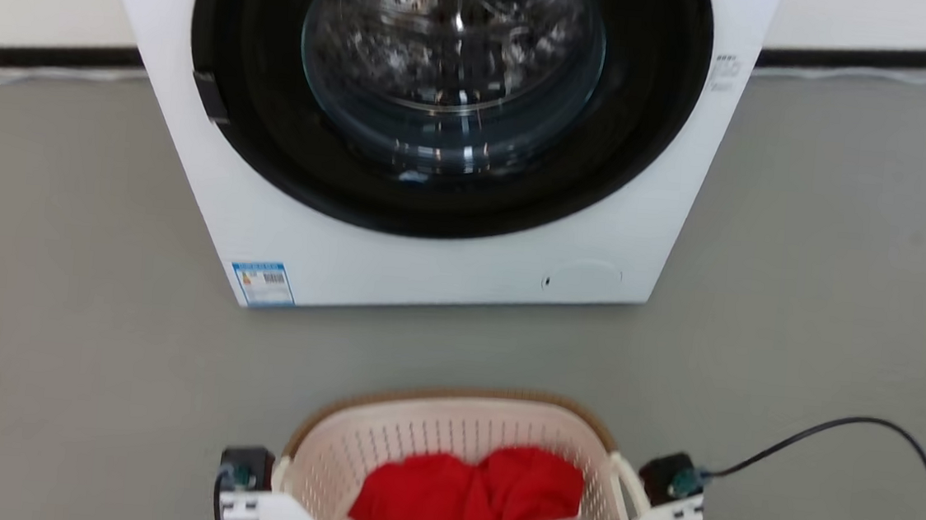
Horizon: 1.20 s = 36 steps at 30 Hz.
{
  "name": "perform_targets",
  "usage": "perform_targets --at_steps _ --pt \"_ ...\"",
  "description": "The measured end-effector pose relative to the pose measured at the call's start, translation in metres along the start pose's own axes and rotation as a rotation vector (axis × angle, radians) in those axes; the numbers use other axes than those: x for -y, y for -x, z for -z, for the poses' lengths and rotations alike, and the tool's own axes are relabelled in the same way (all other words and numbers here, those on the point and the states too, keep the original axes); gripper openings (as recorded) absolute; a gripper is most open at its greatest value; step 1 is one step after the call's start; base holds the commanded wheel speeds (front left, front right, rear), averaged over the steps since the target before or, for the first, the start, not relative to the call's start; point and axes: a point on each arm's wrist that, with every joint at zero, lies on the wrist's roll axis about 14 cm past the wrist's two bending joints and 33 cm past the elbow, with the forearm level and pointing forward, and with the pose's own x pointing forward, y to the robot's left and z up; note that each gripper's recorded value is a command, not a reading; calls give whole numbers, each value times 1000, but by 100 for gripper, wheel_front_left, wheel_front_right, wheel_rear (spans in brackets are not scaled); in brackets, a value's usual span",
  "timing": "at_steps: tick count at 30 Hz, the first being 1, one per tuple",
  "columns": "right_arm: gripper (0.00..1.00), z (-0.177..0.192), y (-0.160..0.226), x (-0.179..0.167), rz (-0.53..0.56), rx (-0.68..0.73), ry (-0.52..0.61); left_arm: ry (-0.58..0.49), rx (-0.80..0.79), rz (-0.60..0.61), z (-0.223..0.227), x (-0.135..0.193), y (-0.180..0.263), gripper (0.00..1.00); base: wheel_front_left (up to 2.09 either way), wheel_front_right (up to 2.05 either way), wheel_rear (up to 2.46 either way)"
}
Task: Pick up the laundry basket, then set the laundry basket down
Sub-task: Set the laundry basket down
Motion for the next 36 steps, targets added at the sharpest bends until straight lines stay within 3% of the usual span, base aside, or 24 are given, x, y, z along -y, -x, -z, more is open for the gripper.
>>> perform_targets --at_steps 9,18,26,36 --pt "0 -55 -37 29 25 99 -39 4 73 9 -59 2 -53 0 0 0 0" --pt "0 -98 -105 68 55 159 -72 -25 95 22 -97 -3 -134 0 0 0 0" --pt "0 -92 -172 91 63 138 -115 -17 64 11 -84 -14 -199 0 0 0 0" --pt "0 -54 -220 101 76 64 -179 -38 30 0 -45 -25 -234 0 0 0 0"
